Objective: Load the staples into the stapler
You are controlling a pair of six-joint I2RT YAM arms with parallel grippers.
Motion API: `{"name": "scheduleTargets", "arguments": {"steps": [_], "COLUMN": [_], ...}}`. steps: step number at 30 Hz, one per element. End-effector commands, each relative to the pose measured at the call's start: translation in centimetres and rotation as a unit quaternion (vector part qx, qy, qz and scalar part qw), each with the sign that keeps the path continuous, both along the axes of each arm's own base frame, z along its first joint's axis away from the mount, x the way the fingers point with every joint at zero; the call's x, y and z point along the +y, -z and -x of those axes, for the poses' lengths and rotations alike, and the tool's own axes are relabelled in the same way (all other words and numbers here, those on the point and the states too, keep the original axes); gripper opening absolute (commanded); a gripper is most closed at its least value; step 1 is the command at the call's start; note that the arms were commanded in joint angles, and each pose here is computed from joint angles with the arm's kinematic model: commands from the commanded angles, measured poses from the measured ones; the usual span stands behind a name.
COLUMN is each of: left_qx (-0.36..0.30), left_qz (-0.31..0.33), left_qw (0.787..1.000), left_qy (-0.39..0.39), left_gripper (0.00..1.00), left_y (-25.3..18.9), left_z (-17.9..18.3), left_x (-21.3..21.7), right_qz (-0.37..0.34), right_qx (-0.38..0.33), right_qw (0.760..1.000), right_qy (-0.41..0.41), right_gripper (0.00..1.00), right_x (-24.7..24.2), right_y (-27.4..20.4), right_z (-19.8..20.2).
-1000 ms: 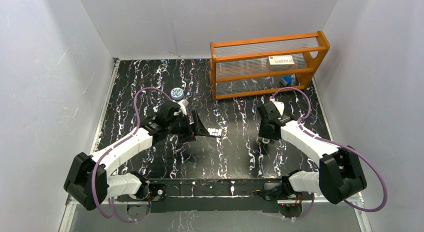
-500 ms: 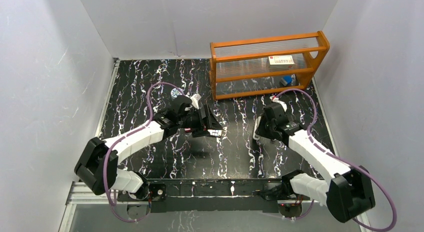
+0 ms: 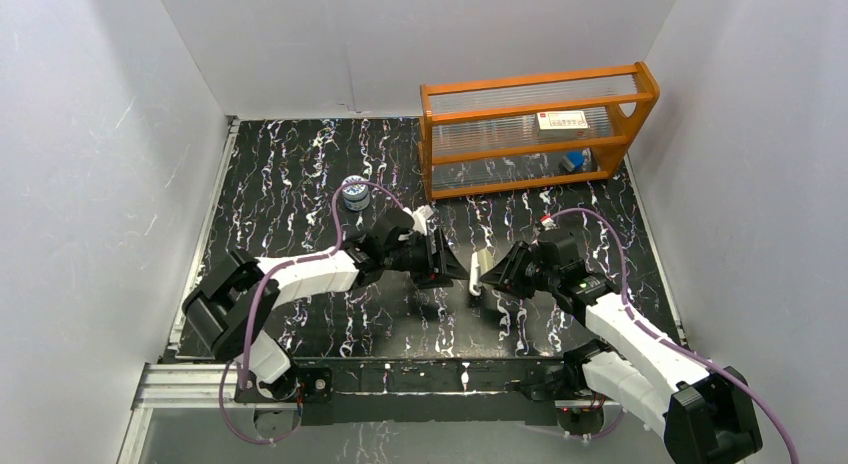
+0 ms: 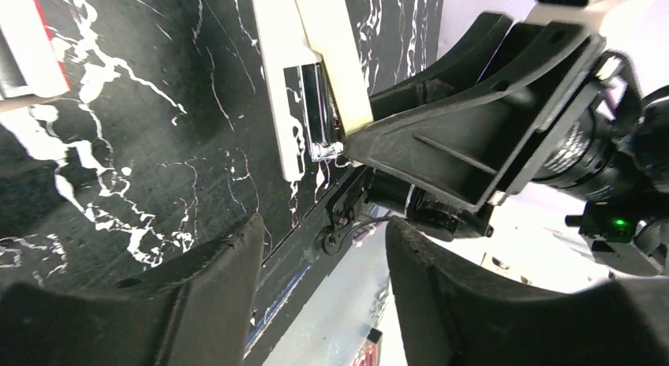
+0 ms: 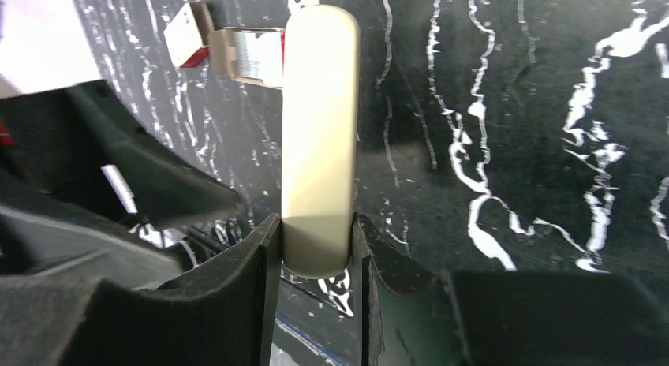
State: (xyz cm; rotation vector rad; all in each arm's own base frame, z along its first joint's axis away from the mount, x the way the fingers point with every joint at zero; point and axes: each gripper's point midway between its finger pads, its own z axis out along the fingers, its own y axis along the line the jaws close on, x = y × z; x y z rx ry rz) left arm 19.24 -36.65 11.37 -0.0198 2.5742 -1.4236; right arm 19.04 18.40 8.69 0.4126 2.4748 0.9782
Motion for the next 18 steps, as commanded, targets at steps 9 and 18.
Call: {"name": "scheduleTargets", "arguments": {"steps": [9,18], "left_qx": [-0.003,-0.018], "left_qz": [0.007,-0.020], "left_qw": [0.999,0.999], "left_qy": [0.049,0.037], "left_gripper": [0.35,0.29], "left_y": [2.1,2.9], "left_z": [2.3,1.1], "left_x": [-2.3,-2.5], "right_qz": [-0.089,-0.091], "right_qx": [-0.040,-0.031], "right_qw": [0.995,0.995], "right_qy": [-0.022,-0.027], "right_gripper": [0.29,0.29], "right_x": [2.5,2.7], "right_y": [-3.9,-3.6], "right_z": [-1.1,-1.0]}}
